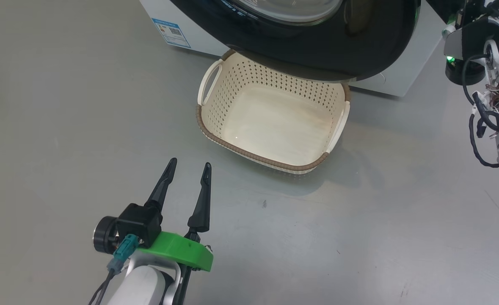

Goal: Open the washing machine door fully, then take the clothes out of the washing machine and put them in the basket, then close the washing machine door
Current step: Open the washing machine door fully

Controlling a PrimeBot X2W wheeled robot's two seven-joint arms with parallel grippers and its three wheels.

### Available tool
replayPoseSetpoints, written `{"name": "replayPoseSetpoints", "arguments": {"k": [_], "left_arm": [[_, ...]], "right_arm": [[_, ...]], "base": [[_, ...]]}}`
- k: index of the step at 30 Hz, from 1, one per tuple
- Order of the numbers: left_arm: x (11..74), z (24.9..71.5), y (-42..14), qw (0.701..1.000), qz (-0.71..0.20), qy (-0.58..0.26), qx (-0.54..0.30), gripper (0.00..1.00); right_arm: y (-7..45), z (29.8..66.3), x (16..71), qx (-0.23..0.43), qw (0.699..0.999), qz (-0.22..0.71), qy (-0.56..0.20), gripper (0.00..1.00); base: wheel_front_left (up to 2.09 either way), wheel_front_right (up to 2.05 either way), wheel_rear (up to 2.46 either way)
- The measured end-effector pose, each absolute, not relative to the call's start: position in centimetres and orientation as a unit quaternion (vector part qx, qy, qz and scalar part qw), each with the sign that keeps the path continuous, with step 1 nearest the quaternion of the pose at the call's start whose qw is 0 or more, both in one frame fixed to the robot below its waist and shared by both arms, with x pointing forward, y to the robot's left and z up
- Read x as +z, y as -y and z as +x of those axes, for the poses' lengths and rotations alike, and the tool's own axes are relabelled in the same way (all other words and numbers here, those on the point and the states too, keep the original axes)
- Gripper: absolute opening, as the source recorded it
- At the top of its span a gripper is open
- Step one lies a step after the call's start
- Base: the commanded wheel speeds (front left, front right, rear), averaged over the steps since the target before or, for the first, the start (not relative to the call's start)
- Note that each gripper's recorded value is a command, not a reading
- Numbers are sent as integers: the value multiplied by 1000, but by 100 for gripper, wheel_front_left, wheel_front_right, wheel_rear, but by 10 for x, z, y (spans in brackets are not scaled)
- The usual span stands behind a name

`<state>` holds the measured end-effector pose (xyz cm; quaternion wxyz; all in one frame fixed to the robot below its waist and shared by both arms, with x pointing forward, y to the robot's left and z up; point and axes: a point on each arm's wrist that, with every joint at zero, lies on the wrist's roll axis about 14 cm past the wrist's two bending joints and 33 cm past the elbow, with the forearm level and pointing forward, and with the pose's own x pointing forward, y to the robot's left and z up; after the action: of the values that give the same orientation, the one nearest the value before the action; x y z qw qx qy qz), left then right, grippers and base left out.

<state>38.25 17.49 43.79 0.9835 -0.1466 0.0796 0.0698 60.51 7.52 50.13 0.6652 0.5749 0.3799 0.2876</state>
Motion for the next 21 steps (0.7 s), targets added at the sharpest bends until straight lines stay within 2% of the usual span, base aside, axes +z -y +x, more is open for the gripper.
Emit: {"name": "replayPoseSetpoints", "arguments": {"k": [9,13,14,19,21], "left_arm": [[441,383,-175,984,-146,-74,69,100],[448,383,-179,985,-144,-63,73,100],[448,383,-179,985,-144,-63,73,100],[452,384,-179,985,-144,-56,71,100],[451,382,-179,985,-146,-56,72,100]], "right_arm": [[-51,624,525,287,703,580,-296,0],[-43,624,539,296,738,550,-256,0],[-43,624,539,296,738,550,-256,0],[-25,618,534,290,808,461,-224,0],[-19,615,535,288,825,439,-208,0]], "base": [[0,0,0],[0,0,0],[0,0,0],[0,0,0],[0,0,0]]}}
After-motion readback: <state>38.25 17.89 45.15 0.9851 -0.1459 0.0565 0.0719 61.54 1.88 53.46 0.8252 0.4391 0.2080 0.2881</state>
